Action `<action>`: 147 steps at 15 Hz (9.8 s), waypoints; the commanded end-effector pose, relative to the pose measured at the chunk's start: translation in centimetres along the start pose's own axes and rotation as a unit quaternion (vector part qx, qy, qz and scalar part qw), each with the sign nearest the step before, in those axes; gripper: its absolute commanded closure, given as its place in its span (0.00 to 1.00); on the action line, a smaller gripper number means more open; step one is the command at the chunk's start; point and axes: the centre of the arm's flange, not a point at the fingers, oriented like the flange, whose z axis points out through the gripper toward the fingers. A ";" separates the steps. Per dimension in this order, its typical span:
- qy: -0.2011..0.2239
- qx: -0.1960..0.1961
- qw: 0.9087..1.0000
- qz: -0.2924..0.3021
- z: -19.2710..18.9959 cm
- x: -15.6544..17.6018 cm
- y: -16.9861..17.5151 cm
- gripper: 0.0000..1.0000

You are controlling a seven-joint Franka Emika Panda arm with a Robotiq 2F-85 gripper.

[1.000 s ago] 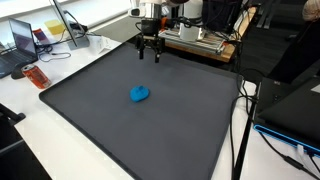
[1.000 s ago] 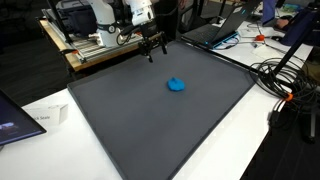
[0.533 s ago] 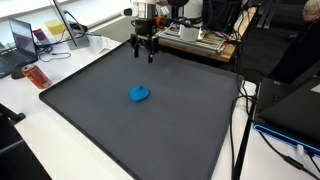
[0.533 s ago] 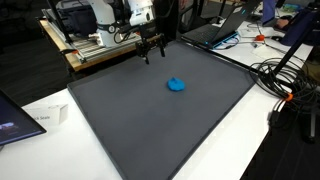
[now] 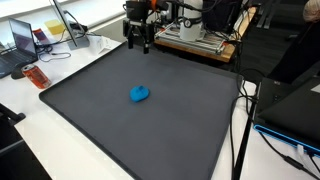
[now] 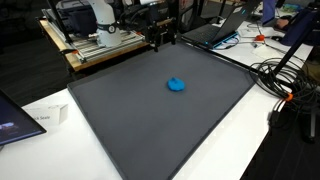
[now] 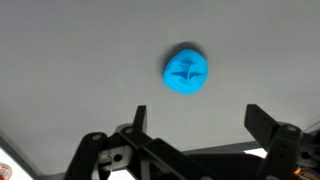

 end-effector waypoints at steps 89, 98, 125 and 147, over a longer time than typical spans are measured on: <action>-0.103 -0.083 0.970 0.203 11.4 6.3 -3.0 0.00; -0.107 -0.085 0.983 0.124 4.4 7.3 -4.5 0.00; -0.143 -0.309 0.902 0.266 4.6 12.2 -18.5 0.00; -0.119 -0.385 0.837 0.369 10.9 14.5 -23.8 0.00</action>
